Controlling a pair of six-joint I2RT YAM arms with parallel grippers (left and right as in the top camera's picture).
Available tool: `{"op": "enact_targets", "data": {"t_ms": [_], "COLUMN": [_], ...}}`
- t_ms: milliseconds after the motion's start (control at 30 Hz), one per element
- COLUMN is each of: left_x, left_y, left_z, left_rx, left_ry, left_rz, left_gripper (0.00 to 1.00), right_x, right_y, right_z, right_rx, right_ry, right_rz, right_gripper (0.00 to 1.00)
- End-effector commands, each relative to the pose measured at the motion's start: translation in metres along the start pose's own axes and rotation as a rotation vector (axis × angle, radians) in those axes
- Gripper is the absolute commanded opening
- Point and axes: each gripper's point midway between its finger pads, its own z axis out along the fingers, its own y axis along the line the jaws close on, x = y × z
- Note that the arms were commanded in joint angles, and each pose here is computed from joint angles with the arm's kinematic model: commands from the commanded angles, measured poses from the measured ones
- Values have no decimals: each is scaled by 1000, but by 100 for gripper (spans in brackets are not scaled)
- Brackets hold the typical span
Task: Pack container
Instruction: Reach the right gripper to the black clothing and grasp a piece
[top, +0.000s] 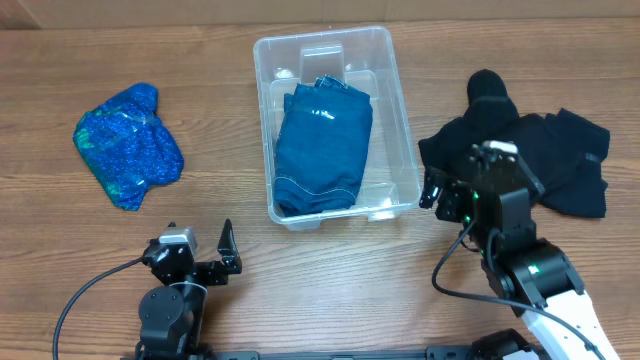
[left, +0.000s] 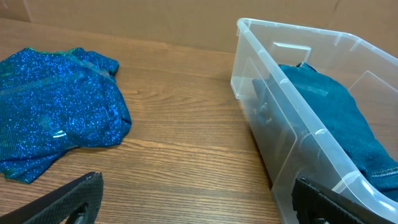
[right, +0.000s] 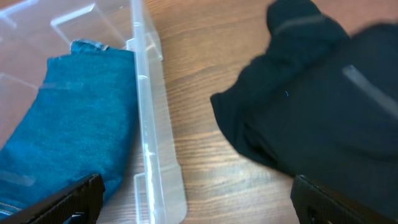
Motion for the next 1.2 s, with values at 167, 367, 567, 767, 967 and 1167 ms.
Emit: {"op": "enact_targets", "data": {"t_ms": [167,367,567,767,967,1167], "left_x": [5,5,5,5,5,5], "left_y": [0,0,0,0,0,0], "left_z": [2,2,2,2,2,2], "left_rx": [5,5,5,5,5,5], "left_ry": [6,6,6,6,6,6], "left_rz": [18,18,18,18,18,18], "left_gripper": [100,100,100,100,100,100], "right_x": [-23,-34,-1,24,33,21], "right_y": [-49,-153,-216,-231,-234,-221], "right_z": [4,-5,23,70,103,126], "right_rx": [93,201,301,262,194,45], "right_ry": [-11,-38,77,174,187,137], "right_rz": [111,347,510,554,566,569], "right_gripper": [100,100,100,100,100,100]}}
